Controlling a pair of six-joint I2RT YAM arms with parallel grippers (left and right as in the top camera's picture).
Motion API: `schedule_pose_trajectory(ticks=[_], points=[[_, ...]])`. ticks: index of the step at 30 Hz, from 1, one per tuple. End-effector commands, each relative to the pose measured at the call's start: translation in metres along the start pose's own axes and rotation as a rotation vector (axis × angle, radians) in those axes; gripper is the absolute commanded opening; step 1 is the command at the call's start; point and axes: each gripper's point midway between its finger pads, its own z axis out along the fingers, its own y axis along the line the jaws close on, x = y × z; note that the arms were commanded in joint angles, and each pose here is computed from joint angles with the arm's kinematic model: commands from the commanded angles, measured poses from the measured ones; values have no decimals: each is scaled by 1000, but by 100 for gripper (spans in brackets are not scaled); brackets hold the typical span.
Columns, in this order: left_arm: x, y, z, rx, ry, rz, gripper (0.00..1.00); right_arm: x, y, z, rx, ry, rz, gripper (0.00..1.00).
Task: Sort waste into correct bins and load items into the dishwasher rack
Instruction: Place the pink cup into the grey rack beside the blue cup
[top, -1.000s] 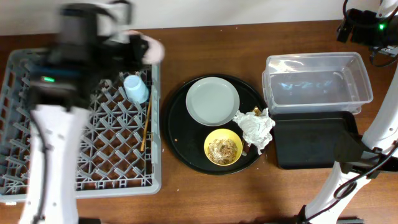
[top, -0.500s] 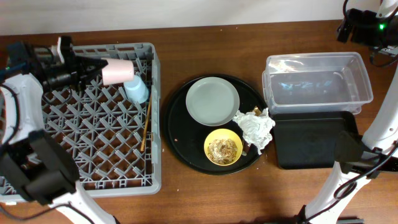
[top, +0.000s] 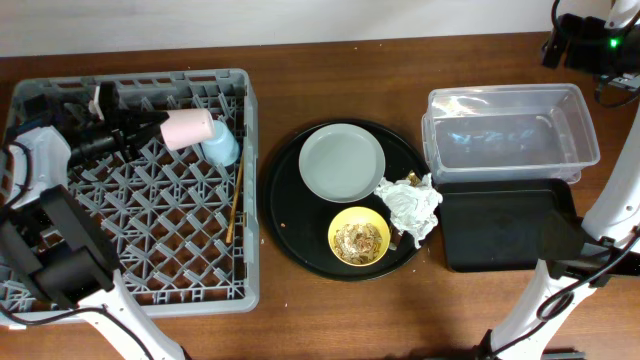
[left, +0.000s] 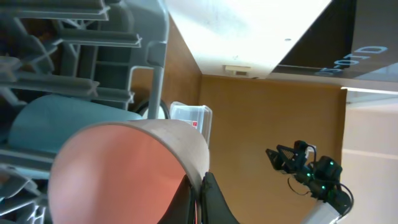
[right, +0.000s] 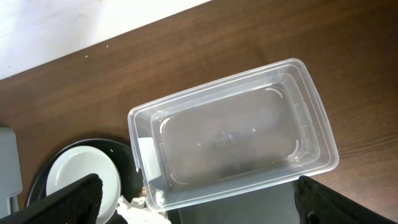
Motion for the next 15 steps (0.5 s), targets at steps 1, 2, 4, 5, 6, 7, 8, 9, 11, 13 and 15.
schedule_pose_trajectory(ticks=[1,2,4,5,6,7,8,9,11,13,15], points=[[-3,69,-9,-268,-22,-52,0,1,2,-10,-6,-14,8,99],[-3,76,-14,-308,-28,-64,0,1,2,-10,-6,-15,8,99],[-2,85,-21,-355,-36,-83,1,1,2,-10,-6,-15,8,99],[-1,88,-24,-374,-37,-95,4,1,2,-10,-6,-15,8,99],[0,89,-25,-382,-36,-102,9,1,2,-10,-6,-15,8,99],[0,90,-25,-383,-36,-104,13,1,2,-10,-6,-15,8,99],[1,90,-25,-384,-35,-107,18,1,2,-10,-6,-15,8,99],[0,88,-26,-384,-36,-104,21,1,2,-10,-6,-15,8,99],[0,86,-28,-401,-37,-104,26,1,2,-10,-6,-15,8,99],[-3,80,-32,-432,-42,-96,29,1,2,-10,-6,-15,8,99],[-11,61,-42,-480,-68,-47,34,1,2,-10,-6,-15,8,99]])
